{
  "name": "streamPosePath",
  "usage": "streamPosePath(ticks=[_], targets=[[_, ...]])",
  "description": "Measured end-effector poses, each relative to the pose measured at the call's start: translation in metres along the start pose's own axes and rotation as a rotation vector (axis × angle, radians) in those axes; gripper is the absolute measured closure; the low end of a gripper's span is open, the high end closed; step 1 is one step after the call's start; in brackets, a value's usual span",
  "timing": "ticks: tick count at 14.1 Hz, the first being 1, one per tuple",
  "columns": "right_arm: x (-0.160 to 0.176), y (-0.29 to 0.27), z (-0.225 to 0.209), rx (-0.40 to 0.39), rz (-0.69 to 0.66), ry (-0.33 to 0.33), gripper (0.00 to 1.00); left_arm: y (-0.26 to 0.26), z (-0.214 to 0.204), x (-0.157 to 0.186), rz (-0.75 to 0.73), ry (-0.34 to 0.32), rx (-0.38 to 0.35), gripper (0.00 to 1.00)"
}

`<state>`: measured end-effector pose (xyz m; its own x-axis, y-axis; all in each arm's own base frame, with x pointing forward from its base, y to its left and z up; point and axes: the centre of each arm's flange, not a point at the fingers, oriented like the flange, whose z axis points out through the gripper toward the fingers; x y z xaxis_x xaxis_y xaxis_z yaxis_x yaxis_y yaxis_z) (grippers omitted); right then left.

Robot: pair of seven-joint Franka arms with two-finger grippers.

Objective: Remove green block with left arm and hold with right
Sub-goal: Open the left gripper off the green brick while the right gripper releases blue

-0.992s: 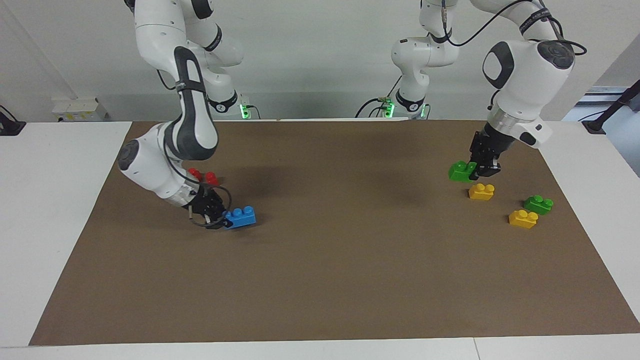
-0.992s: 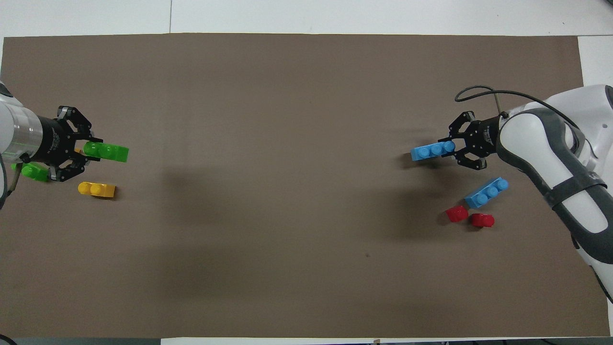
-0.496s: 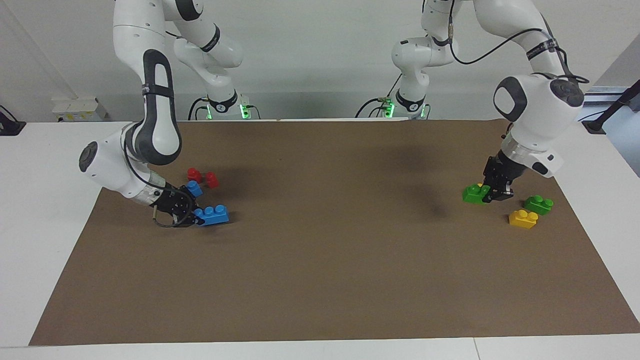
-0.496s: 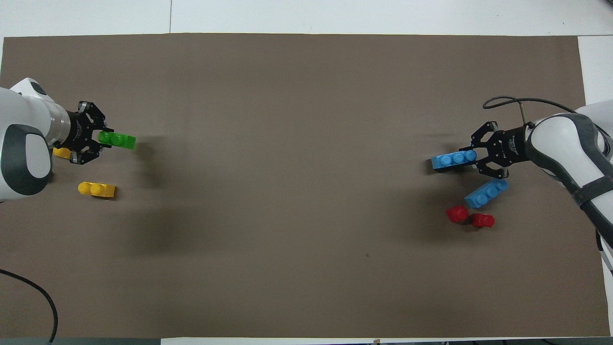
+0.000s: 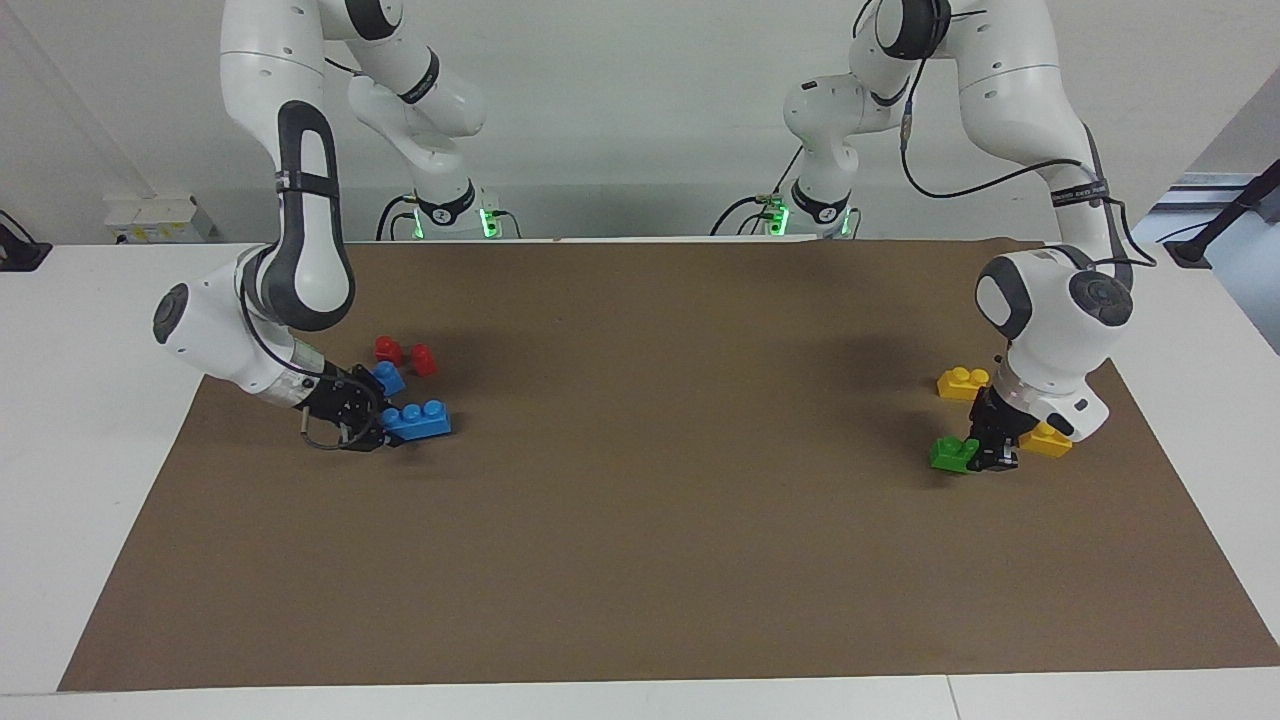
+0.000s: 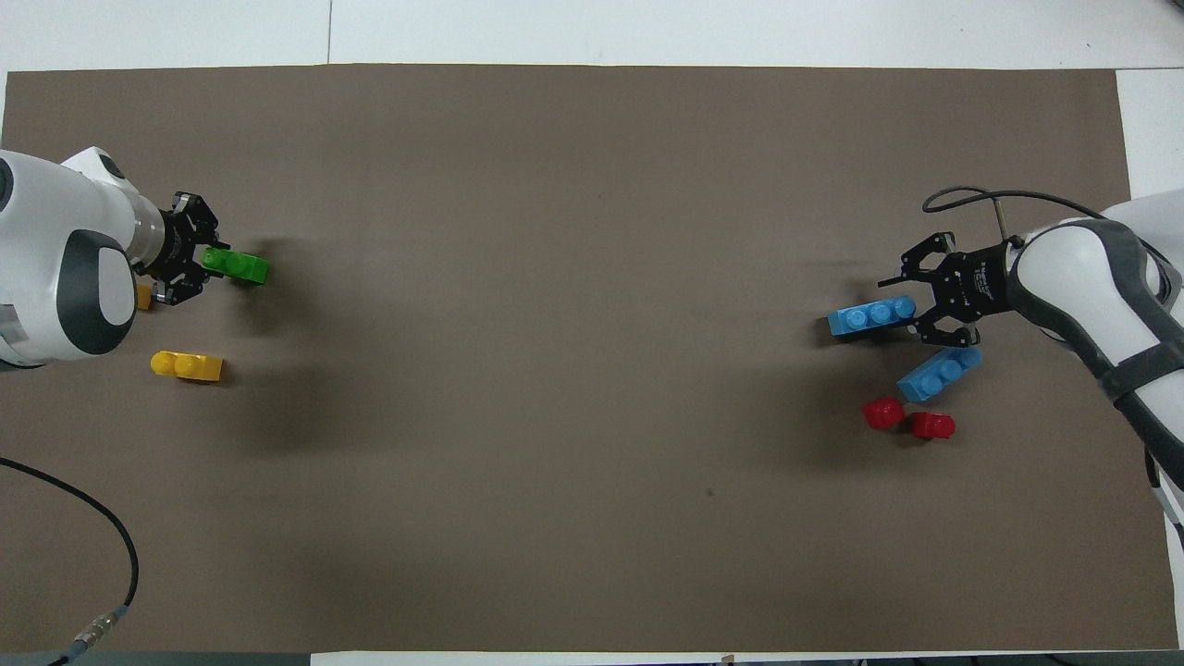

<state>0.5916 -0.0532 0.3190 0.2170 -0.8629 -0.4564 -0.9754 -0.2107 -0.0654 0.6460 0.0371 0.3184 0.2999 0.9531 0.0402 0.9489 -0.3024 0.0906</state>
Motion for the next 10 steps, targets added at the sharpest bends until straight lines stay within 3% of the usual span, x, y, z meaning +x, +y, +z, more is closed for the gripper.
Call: streamPosePath(ticks=[2, 3, 8, 10], targets=[[-0.021, -0.009, -0.028, 0.003, -0.057, 0.021, 0.04, 0.001, 0.001, -0.002, 0.037, 0.001, -0.002, 0.65], [-0.032, -0.012, -0.039, 0.007, -0.082, 0.031, 0.0, 0.002, 0.001, -0.003, 0.051, 0.001, -0.003, 0.61], [-0.042, -0.013, -0.046, 0.013, -0.094, 0.039, 0.0, 0.005, -0.003, -0.002, 0.218, 0.03, -0.015, 0.06], [-0.045, -0.016, -0.056, -0.003, -0.127, 0.076, 0.0, 0.012, -0.014, 0.001, 0.275, 0.047, -0.039, 0.0]])
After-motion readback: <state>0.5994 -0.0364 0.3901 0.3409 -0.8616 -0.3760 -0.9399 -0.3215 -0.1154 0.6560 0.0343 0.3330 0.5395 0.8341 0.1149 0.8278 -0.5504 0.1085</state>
